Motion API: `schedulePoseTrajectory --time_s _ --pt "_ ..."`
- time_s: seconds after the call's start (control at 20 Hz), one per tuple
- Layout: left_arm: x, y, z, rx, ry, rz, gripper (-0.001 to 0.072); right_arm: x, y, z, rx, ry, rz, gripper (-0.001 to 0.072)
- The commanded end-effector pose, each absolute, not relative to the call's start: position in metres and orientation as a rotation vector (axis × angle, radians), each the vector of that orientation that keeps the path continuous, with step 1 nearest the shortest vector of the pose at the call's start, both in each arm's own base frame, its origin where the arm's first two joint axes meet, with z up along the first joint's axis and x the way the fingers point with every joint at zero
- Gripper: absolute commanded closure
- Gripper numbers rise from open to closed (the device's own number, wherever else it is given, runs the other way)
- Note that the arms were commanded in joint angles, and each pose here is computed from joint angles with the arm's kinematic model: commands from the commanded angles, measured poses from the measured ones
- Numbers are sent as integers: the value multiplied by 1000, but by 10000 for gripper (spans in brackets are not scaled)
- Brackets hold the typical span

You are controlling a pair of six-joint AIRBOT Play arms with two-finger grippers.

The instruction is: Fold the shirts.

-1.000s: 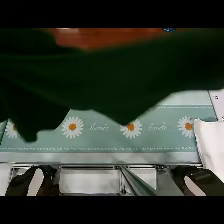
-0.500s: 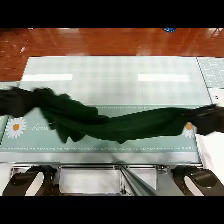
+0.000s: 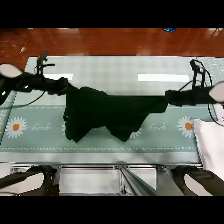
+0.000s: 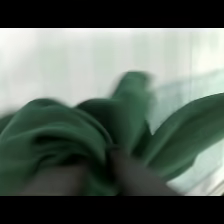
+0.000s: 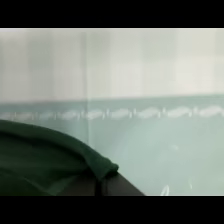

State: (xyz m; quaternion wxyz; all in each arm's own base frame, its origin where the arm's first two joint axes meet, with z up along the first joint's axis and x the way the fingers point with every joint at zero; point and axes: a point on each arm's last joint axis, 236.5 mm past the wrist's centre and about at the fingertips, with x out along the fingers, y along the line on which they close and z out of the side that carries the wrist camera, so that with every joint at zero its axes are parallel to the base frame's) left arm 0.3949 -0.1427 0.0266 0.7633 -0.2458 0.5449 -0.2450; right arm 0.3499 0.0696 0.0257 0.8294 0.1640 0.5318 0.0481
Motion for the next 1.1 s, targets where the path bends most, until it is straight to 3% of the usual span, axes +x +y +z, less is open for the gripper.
schedulePoseTrajectory --time_s 0.0,0.05,0.25,0.45,0.55,0.7,1.05 --pt "425 -151 6 -581 1280 -551 200 411 62 17 514 1081 98 404" --pt "421 -142 9 -531 1327 -567 200 422 61 24 546 1082 123 296" --pt "389 -74 24 -476 1426 -446 201 428 -1 76 548 1041 112 303" --pt "326 -31 -2 -634 1387 -259 201 359 -72 56 509 1102 -73 304" --pt "272 -49 -31 -772 1416 -248 201 314 -47 16 605 1152 -62 304" --pt "230 -70 -61 -883 1403 -222 201 282 15 -16 773 1104 83 304" --pt "216 -95 -108 -887 1463 -172 201 264 30 -34 800 1133 105 304"
